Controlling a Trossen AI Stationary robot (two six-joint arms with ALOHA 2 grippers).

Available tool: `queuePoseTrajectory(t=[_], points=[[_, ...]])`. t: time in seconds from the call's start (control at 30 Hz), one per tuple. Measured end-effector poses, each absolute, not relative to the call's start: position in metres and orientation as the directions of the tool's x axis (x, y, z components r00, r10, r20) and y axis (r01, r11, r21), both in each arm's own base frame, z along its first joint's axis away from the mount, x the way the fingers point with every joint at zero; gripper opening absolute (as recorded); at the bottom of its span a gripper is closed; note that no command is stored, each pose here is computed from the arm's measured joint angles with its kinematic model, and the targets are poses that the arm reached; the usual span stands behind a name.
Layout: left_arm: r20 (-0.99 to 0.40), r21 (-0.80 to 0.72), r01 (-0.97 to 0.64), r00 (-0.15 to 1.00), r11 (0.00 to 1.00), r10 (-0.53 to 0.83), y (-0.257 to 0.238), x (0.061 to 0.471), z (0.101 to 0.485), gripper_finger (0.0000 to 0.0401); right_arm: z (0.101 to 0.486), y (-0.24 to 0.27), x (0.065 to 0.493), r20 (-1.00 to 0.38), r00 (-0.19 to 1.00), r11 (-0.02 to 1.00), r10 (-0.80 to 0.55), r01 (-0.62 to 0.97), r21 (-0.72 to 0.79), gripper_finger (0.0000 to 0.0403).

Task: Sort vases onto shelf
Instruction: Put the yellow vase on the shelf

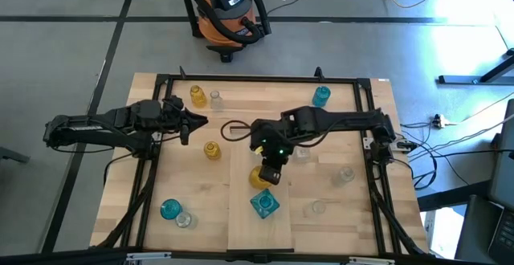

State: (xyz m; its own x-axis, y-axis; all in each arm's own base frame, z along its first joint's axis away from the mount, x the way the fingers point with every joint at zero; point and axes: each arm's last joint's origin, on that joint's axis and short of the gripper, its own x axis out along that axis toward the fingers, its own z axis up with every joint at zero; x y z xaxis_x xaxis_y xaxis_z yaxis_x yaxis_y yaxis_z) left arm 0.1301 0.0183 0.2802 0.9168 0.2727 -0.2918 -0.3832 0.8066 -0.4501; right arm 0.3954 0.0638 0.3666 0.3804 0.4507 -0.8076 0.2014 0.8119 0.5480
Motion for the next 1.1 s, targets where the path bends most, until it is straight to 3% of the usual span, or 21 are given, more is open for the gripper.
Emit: queuePoseTrajectory(t=[0.7,1.1], points=[[-0.291,-0.452,-0.380,0.918,0.807,0.269,0.018,0.130,0.280,0.0072,0.366,0.059,0.396,-0.828,0.398,0.823,0.394,0.247,0.511,0.0030],[-0.292,-0.452,-0.380,0.918,0.807,0.269,0.018,0.130,0.280,0.0072,0.366,0.053,0.397,-0.825,0.402,0.807,0.397,0.275,0.522,0.0114]])
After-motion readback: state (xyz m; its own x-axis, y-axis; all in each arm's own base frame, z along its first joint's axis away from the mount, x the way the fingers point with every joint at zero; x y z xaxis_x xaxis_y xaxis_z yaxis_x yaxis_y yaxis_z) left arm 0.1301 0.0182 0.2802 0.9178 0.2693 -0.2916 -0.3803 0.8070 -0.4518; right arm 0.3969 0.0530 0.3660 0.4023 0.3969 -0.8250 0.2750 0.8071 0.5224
